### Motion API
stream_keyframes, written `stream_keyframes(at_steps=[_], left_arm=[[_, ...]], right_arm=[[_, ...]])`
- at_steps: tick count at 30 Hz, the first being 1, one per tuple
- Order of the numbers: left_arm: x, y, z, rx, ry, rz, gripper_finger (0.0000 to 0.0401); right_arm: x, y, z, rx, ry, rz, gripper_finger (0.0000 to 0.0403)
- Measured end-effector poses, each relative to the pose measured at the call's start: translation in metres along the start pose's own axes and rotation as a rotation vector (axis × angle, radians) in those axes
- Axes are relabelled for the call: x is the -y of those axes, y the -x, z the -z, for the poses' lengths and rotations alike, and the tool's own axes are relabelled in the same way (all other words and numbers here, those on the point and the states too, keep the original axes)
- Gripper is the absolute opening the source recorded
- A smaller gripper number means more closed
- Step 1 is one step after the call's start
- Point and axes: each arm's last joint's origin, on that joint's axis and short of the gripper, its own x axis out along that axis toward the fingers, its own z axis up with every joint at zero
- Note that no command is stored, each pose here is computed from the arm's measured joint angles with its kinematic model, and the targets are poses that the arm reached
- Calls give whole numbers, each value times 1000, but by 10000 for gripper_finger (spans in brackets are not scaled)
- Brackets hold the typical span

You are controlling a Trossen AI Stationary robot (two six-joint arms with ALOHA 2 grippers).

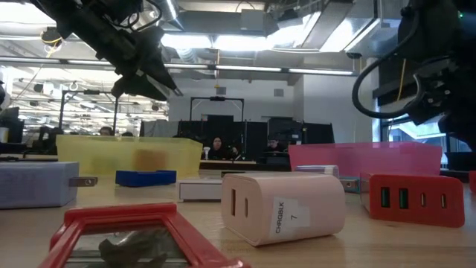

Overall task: Pick & Place Office items
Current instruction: Put the top red charger adapter into the yellow bin

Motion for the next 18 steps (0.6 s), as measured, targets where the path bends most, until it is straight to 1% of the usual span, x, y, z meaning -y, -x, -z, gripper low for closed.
stream_keyframes(at_steps=[4, 7, 8, 15, 18], left_arm=[[-1, 0, -1, 31, 0, -51, 212], [-2, 0, -1, 42, 6, -65, 212], [-2, 0, -1, 41, 10, -65, 212], [-1, 0, -2, 50, 12, -57, 212], [0, 0, -4, 70, 15, -44, 212]], right_arm=[[-1, 0, -2, 43, 42, 5, 253], [-2, 1, -5, 79, 76, 8, 214], [-3, 1, -5, 89, 80, 6, 207], [-4, 1, -6, 94, 83, -4, 207], [-8, 7, -10, 144, 80, 9, 207]])
